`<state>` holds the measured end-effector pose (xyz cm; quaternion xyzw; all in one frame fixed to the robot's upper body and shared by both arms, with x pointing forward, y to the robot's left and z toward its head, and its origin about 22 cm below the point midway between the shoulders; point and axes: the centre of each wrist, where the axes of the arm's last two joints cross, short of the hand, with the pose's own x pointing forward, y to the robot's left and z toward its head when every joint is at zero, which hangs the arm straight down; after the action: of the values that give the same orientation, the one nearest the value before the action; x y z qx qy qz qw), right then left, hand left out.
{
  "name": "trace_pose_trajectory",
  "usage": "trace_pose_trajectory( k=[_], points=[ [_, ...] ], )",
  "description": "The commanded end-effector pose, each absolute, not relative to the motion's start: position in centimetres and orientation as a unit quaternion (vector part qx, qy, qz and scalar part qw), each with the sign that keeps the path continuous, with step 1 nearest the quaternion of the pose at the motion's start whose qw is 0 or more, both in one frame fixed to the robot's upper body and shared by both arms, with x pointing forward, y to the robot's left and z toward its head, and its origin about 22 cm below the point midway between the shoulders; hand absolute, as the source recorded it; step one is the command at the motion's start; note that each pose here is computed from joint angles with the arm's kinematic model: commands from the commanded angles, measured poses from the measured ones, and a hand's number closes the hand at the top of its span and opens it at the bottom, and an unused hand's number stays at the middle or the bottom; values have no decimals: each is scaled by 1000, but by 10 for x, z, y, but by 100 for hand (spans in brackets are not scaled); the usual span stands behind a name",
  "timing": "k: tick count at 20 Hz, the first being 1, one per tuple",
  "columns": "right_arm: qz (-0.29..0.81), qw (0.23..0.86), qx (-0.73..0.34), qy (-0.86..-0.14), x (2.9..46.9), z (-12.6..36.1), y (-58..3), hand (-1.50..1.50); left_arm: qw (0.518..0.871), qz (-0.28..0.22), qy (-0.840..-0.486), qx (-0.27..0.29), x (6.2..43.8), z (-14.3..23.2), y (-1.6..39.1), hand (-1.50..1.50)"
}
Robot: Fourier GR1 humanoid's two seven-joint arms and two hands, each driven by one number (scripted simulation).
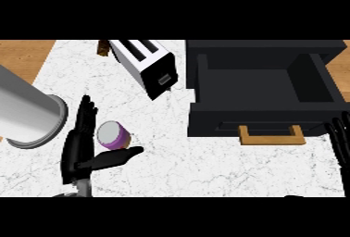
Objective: Pick up the can, place it into the drawer and close the drawer
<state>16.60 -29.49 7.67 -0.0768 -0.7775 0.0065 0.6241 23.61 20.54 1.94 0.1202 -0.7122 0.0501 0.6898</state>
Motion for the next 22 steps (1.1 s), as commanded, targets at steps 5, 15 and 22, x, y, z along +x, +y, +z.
trace_pose_trajectory(
  k=[5, 15, 22],
  points=[
    [13, 628, -75, -774, 153, 69, -307, -150, 690, 56, -708, 141, 215, -1, 229, -150],
    [-2, 616, -79, -784, 172, 67, -292, -150, 698, 50, -701, 140, 221, -49, 232, -150],
    [6, 618, -81, -782, 169, 72, -287, -150, 708, 49, -691, 138, 226, -79, 250, -150]
  ],
)
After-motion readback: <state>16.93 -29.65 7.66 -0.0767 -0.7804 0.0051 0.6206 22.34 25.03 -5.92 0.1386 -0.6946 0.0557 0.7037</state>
